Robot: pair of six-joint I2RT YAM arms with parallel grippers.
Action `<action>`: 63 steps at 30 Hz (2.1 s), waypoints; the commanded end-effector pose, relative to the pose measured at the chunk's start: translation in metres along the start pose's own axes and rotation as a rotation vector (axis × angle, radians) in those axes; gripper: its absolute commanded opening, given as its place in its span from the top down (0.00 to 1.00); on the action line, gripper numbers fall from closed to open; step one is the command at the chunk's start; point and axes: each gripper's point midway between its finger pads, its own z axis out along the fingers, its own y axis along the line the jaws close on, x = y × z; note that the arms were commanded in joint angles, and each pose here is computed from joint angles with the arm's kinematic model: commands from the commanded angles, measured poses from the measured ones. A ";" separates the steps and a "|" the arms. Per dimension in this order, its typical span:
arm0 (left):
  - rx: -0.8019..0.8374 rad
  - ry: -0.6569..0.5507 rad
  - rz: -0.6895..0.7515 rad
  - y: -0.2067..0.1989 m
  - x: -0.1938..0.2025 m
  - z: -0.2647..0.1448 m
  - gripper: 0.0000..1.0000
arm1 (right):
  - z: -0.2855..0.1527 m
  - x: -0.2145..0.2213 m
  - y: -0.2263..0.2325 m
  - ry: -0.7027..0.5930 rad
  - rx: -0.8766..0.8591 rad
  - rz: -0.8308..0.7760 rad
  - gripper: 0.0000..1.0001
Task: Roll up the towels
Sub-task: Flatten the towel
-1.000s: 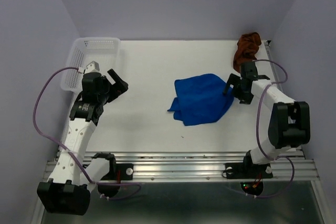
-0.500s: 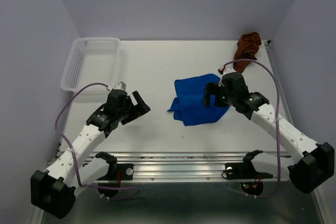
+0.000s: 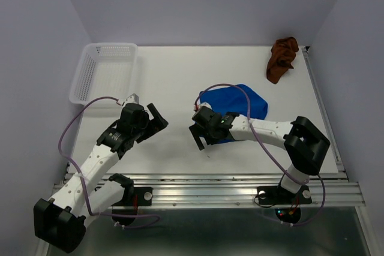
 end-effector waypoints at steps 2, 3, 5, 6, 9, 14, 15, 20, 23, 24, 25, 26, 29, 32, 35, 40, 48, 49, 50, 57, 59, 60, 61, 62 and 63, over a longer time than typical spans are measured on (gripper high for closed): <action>-0.017 -0.018 -0.002 0.003 -0.002 0.000 0.01 | 0.001 -0.021 0.010 -0.051 0.021 0.050 0.00; -0.021 -0.017 -0.001 0.004 -0.001 0.000 0.01 | 0.003 -0.020 0.011 -0.046 0.017 0.052 0.01; -0.023 -0.017 -0.001 0.004 -0.001 0.000 0.01 | 0.005 -0.016 0.015 -0.037 0.011 0.052 0.07; -0.023 -0.019 -0.001 0.004 -0.002 0.000 0.01 | 0.006 -0.014 0.015 -0.031 0.011 0.054 0.12; -0.028 -0.017 -0.001 0.005 -0.001 0.001 0.01 | 0.011 -0.008 0.013 -0.017 0.027 0.066 0.22; -0.035 -0.019 0.001 0.005 -0.002 0.001 0.01 | 0.019 0.000 0.010 0.001 0.050 0.080 0.32; -0.035 -0.021 0.001 0.005 -0.003 0.002 0.01 | 0.022 0.003 0.009 0.007 0.056 0.074 0.34; -0.034 -0.020 0.002 0.004 -0.003 0.002 0.01 | 0.028 0.004 0.009 0.013 0.065 0.068 0.46; -0.036 -0.018 0.004 0.005 -0.003 0.002 0.01 | 0.031 0.007 0.011 0.027 0.060 0.068 0.58; -0.037 -0.019 0.003 0.005 -0.004 0.002 0.01 | 0.031 0.007 0.011 0.028 0.062 0.072 0.58; -0.040 -0.019 0.004 0.005 -0.003 0.002 0.01 | 0.031 0.008 0.012 0.030 0.058 0.074 0.58; -0.039 -0.021 0.005 0.005 -0.004 0.002 0.01 | 0.033 0.010 0.011 0.036 0.059 0.072 0.58; -0.038 -0.018 0.007 0.005 -0.004 0.002 0.01 | 0.036 0.014 0.009 0.045 0.072 0.075 0.59; -0.037 -0.017 0.009 0.005 -0.003 0.002 0.01 | 0.038 0.017 0.008 0.051 0.084 0.084 0.60; -0.035 -0.017 0.010 0.004 -0.004 0.002 0.01 | 0.040 0.018 0.007 0.052 0.094 0.095 0.67; -0.034 -0.011 0.007 0.004 -0.003 0.002 0.01 | 0.044 0.016 0.005 0.043 0.120 0.114 0.76; -0.022 0.009 0.016 0.002 0.001 0.005 0.01 | 0.038 -0.003 -0.001 -0.021 0.139 0.135 0.99; -0.022 0.012 0.017 0.002 0.002 0.006 0.01 | 0.034 -0.009 0.000 -0.043 0.129 0.130 0.99; -0.017 0.020 0.016 0.002 0.005 0.007 0.01 | 0.022 -0.024 0.001 -0.104 0.107 0.147 0.99; 0.082 0.071 0.049 -0.018 0.021 0.012 0.01 | -0.036 -0.068 -0.028 -0.289 0.057 0.299 0.99; 0.103 0.087 0.067 -0.024 0.026 0.013 0.01 | -0.042 -0.072 -0.042 -0.302 0.034 0.350 0.99; 0.114 0.093 0.074 -0.028 0.028 0.016 0.01 | -0.043 -0.075 -0.057 -0.301 0.035 0.391 0.99; 0.130 0.109 0.092 -0.034 0.035 0.015 0.01 | -0.050 -0.075 -0.066 -0.320 0.039 0.413 0.99; 0.137 0.117 0.100 -0.038 0.038 0.017 0.01 | -0.052 -0.077 -0.082 -0.332 0.063 0.445 0.99; 0.139 0.133 0.106 -0.040 0.043 0.021 0.01 | -0.054 -0.076 -0.091 -0.338 0.078 0.461 0.99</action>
